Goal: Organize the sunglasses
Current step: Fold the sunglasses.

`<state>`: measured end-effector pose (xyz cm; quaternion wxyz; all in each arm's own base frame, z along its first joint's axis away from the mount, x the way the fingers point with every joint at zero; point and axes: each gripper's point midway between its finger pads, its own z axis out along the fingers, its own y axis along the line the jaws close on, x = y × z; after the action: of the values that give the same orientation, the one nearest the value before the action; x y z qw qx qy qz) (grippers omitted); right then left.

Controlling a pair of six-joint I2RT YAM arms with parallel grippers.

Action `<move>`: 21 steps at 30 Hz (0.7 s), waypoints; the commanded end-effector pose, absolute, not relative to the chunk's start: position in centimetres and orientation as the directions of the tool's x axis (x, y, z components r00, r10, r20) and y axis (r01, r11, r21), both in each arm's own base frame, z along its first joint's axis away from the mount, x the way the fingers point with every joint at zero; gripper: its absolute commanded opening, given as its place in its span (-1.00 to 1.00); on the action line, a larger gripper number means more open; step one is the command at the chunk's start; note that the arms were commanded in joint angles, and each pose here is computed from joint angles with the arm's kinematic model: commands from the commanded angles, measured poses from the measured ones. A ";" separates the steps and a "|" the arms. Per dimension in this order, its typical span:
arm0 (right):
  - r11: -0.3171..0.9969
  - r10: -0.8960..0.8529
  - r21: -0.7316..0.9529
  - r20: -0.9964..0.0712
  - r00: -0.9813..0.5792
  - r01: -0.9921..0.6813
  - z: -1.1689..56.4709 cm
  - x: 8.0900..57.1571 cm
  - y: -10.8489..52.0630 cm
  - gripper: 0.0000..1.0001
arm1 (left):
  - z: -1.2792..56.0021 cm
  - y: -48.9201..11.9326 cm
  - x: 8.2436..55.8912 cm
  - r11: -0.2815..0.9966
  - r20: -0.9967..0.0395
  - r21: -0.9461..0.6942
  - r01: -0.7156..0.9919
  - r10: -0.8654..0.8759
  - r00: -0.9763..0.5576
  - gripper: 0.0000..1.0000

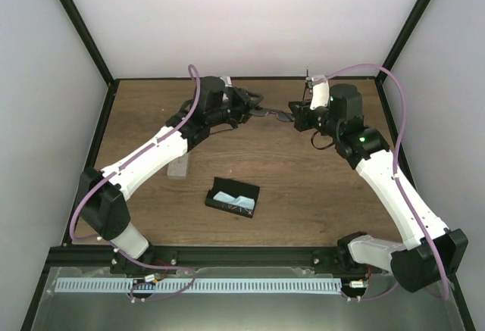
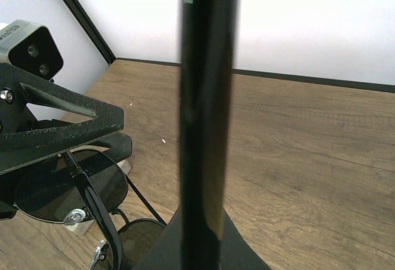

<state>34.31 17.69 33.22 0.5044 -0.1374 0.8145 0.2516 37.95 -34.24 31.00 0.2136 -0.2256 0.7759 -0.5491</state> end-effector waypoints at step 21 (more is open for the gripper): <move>0.839 0.073 0.288 -0.901 -0.428 -0.462 34.7 33.5 17.2 -0.21 | 33.7 -35.2 37.0 0.207 -0.063 -0.976 -0.059 -0.534 -0.843 -0.65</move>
<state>34.06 17.51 33.33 0.5036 -0.1303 0.8156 0.2533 37.38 -35.03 31.73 0.1961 -0.2079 0.7711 -0.5690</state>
